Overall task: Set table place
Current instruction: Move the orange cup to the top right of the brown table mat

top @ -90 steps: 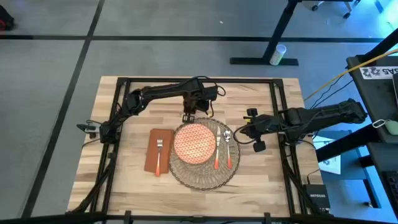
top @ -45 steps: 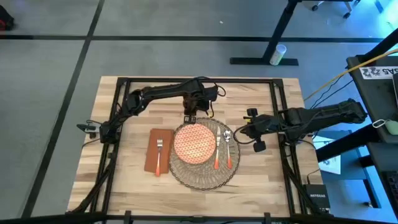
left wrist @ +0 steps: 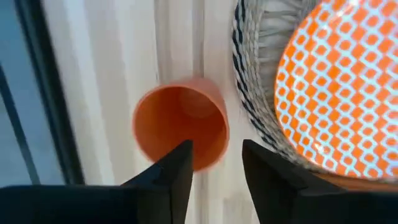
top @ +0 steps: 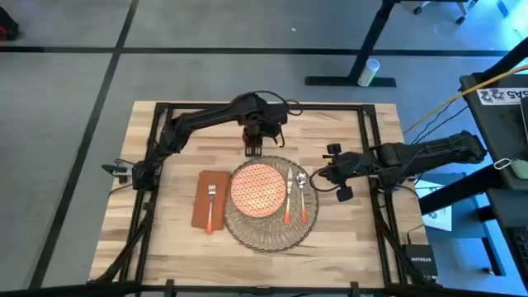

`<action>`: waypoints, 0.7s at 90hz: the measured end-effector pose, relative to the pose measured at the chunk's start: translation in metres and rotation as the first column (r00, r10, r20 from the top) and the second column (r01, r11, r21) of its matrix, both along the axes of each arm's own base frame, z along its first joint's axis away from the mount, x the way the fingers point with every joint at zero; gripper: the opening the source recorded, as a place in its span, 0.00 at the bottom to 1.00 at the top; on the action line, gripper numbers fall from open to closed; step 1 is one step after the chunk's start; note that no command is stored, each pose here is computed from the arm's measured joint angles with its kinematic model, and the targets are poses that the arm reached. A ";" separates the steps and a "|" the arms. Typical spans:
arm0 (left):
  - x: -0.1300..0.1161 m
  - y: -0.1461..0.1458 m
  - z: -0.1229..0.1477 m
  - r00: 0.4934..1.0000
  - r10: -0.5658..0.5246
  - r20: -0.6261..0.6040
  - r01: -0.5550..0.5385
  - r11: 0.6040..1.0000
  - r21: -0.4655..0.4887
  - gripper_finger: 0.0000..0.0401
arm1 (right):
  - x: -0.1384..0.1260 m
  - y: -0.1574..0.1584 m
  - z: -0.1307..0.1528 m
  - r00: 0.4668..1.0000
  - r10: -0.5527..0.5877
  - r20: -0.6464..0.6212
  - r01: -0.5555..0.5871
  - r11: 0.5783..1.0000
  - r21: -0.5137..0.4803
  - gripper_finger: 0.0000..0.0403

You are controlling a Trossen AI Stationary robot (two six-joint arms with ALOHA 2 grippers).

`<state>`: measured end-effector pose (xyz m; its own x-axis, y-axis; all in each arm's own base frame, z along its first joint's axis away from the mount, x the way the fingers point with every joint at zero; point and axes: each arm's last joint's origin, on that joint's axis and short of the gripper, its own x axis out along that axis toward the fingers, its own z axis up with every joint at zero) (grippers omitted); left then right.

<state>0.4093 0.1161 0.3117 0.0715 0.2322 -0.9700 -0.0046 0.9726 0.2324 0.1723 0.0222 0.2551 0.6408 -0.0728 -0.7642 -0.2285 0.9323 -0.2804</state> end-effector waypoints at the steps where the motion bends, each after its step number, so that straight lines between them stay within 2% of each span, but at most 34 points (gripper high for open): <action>1: -0.001 -0.001 0.002 1.000 0.006 0.003 -0.006 1.000 0.006 0.27 | 0.000 0.000 0.000 1.000 0.001 0.000 -0.001 1.000 -0.001 0.00; 17: -0.011 -0.015 0.027 0.998 0.028 0.064 -0.033 0.996 0.089 0.11 | 0.002 -0.002 0.002 0.999 -0.032 0.039 0.036 0.995 -0.091 0.00; 23: -0.016 -0.018 0.041 0.990 0.040 0.134 -0.053 0.994 0.097 0.04 | 0.004 -0.003 0.005 0.997 -0.041 0.072 0.049 0.991 -0.122 0.00; 30: -0.022 -0.019 0.058 0.969 0.076 0.235 -0.102 0.990 0.099 0.01 | 0.007 -0.003 0.007 0.994 -0.023 0.105 0.038 0.989 -0.143 0.00; 38: -0.032 -0.018 0.081 0.927 0.099 0.361 -0.141 0.986 0.091 0.00 | 0.010 -0.003 0.010 0.989 0.000 0.145 0.025 0.985 -0.171 0.00; 48: -0.044 -0.016 0.109 0.850 0.112 0.514 -0.165 0.984 0.059 0.00 | 0.014 -0.002 0.015 0.981 0.022 0.194 0.017 0.981 -0.195 0.00; 63: -0.051 -0.019 0.132 0.750 0.085 0.656 -0.165 0.984 0.062 0.00 | 0.018 -0.002 0.020 0.967 0.040 0.252 0.019 0.974 -0.227 0.00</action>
